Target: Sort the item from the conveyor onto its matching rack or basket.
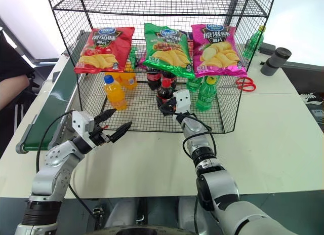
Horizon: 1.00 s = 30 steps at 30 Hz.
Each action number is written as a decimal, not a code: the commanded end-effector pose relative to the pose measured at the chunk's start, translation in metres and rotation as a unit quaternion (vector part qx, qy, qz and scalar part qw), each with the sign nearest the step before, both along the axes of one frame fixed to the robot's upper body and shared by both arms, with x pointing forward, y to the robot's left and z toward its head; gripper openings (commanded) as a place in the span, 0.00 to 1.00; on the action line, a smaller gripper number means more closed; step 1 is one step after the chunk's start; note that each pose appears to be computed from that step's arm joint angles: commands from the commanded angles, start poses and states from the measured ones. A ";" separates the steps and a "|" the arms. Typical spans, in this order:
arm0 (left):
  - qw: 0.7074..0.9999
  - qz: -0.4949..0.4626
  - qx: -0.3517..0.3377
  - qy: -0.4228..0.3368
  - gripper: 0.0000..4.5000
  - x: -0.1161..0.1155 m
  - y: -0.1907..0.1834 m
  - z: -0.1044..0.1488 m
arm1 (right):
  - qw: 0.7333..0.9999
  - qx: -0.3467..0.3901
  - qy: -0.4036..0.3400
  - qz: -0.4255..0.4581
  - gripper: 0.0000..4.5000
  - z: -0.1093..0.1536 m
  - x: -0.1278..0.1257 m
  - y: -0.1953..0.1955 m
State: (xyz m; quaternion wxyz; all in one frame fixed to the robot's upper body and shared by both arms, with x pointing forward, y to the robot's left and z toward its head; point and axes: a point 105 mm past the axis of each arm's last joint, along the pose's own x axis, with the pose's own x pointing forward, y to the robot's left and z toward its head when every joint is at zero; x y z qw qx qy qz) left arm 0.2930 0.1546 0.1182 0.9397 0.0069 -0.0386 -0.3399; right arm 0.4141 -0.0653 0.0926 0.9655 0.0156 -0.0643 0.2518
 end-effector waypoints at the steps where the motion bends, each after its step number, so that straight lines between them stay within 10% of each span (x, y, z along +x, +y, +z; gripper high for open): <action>1: 1.000 -0.004 0.006 -0.015 1.00 -0.002 -0.002 0.012 | 0.999 0.005 -0.052 0.011 0.98 0.021 -0.005 -0.006; 20: 0.996 0.031 0.077 0.033 1.00 0.001 0.052 -0.003 | 0.986 -0.151 -0.014 0.075 0.98 0.046 -0.131 -0.147; 30: 0.991 0.042 0.112 0.061 1.00 -0.011 0.077 -0.019 | 0.986 -0.157 0.024 0.054 0.98 0.057 -0.153 -0.174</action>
